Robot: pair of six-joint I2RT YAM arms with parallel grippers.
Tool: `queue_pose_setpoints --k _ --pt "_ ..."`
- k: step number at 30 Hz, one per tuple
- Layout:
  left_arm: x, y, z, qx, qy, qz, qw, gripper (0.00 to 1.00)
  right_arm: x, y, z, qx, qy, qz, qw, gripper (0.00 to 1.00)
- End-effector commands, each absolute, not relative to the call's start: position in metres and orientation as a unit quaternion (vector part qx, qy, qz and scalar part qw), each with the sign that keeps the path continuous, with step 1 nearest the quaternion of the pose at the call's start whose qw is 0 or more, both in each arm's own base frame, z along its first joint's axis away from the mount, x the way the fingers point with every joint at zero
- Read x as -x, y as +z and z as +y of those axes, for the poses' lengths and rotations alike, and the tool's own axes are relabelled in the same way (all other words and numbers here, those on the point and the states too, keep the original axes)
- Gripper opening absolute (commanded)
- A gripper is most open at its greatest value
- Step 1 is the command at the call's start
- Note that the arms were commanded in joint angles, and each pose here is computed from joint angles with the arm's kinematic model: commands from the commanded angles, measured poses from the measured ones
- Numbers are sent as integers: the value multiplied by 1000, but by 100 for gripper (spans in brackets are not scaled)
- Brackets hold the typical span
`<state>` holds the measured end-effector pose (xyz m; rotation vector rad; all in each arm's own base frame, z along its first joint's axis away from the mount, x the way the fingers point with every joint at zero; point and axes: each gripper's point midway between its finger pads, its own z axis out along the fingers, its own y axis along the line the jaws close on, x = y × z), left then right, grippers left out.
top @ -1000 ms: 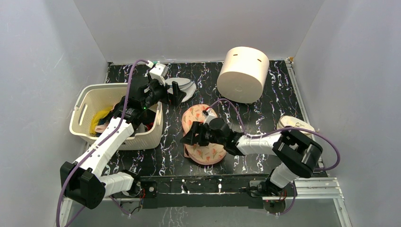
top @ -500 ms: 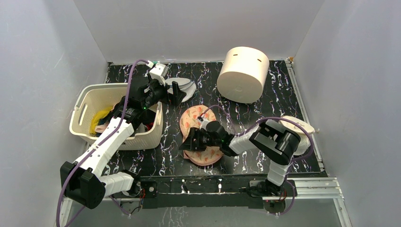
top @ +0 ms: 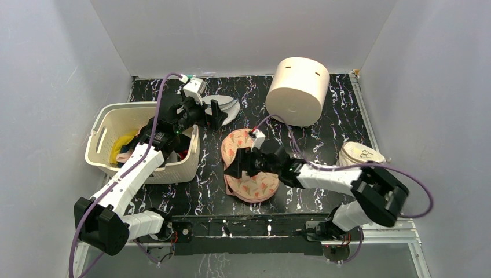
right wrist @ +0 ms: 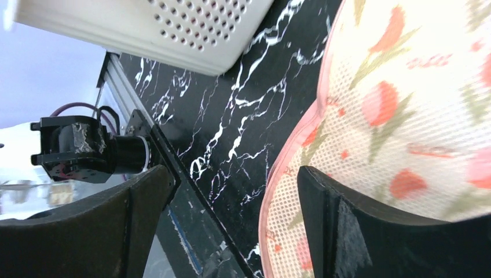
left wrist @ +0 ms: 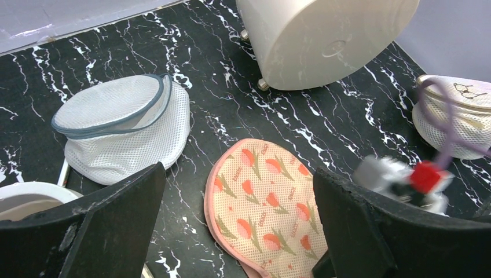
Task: Unzip the laundry bag and remove the bra
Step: Close the laundry bag at the center of the board, then reset both arms
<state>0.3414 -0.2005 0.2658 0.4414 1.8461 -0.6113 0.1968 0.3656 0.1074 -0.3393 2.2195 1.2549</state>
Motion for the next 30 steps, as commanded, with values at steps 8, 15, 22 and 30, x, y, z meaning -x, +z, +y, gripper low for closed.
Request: queue_pose_setpoints --k 8,15,22,30 --pt "-349 257 -175 -172 -183 774 581 98 -286 170 204 87 319 818 470 95" --pt "-353 259 -145 -111 -126 780 604 98 -312 176 111 12 312 814 489 98" --pt "-345 283 -128 -9 -135 795 591 98 -322 227 73 -37 275 794 541 98" --pt "-335 403 -124 0 -166 735 658 98 -332 340 76 -20 253 754 605 98"
